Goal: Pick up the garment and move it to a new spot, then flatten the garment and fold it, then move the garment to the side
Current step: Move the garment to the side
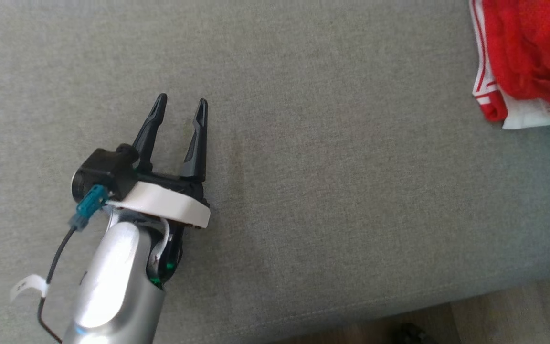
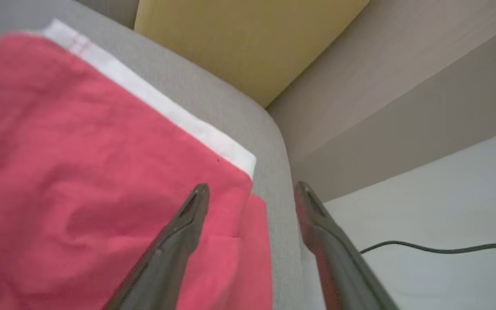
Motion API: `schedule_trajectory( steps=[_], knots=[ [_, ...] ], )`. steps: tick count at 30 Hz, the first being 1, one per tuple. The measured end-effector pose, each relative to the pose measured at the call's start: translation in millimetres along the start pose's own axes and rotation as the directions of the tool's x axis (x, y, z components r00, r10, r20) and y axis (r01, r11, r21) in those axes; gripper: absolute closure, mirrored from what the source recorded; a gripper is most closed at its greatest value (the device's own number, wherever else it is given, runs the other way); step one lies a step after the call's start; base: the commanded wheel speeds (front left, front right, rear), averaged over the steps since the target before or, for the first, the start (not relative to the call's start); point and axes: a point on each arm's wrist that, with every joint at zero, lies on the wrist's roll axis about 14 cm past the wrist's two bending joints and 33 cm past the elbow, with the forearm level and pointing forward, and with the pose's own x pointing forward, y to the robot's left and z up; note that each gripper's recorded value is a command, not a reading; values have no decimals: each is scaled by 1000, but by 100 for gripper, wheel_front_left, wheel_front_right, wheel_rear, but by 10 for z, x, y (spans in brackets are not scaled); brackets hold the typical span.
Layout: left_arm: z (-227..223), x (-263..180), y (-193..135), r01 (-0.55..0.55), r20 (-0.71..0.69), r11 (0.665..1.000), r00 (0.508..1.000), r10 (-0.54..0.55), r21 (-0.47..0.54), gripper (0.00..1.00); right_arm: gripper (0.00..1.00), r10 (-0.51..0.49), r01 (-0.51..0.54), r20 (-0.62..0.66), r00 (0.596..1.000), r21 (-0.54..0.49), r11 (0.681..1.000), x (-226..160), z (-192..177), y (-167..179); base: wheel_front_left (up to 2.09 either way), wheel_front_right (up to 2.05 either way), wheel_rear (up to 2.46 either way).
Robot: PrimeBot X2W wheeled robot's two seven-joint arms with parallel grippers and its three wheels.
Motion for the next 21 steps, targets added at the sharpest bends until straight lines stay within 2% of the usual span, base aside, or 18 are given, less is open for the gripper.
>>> schedule_trajectory(
  steps=[3,6,13,17,21],
  knots=[
    [149,-36,-26,-4,31,1000,1000,4,3,0,0,-7,1,116,993,49,999,-85,317,25,0,0,0],
    [318,-117,-47,-15,65,1000,998,14,16,0,0,5,-34,253,967,107,994,-229,673,173,0,0,0],
    [699,-472,-20,-81,149,996,986,75,36,0,0,38,-206,517,855,273,940,-777,1236,680,0,0,0],
    [836,-738,38,-134,182,991,974,133,-4,0,0,59,-305,584,810,333,892,-1110,1273,1022,0,0,0],
    [870,-1015,22,-161,194,987,969,156,8,0,0,67,-366,611,789,380,850,-1404,1152,1302,0,0,0]
  ],
)
